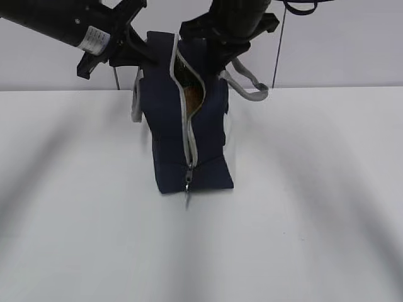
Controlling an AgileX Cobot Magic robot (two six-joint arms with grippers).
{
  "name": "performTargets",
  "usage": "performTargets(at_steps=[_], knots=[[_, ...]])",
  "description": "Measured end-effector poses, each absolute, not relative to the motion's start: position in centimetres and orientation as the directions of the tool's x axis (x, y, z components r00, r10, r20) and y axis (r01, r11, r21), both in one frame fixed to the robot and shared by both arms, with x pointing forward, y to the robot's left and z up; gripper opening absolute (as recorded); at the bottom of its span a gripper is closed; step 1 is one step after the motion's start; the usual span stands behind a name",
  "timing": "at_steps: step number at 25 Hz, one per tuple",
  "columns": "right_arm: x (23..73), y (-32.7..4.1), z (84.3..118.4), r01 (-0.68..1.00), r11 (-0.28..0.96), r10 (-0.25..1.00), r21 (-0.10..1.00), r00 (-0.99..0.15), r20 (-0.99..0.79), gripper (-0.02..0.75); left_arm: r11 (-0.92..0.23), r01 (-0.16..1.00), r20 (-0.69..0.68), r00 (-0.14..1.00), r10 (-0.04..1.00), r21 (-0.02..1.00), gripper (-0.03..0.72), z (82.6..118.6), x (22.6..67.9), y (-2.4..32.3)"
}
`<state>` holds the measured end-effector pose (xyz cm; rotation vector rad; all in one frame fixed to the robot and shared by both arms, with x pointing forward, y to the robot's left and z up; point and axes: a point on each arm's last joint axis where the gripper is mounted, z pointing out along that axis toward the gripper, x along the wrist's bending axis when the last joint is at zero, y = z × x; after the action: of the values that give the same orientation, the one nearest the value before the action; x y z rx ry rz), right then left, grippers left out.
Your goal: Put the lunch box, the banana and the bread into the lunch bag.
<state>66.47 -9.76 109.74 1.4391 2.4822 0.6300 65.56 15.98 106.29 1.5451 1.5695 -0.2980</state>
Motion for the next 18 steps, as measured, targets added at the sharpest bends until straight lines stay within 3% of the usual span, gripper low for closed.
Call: performTargets(at_steps=[13,16,18], knots=[[66.5,-9.9,108.4,0.788,0.445,0.866,0.426,-0.5,0.021,-0.009,0.182,0.896,-0.695,0.172,0.698,0.405,0.004,105.7,65.9,15.9],[66.5,-10.0,108.4,0.785,0.45,0.863,0.426,-0.504,0.017,0.03,0.186,0.896,-0.694,0.166,0.701,0.403,0.057,105.4,66.1,15.9],[66.5,-10.0,108.5,0.781,0.455,0.861,0.428,-0.509,0.014,0.11,0.184,0.897,-0.693,0.165,0.702,0.401,0.155,105.2,66.1,15.9]])
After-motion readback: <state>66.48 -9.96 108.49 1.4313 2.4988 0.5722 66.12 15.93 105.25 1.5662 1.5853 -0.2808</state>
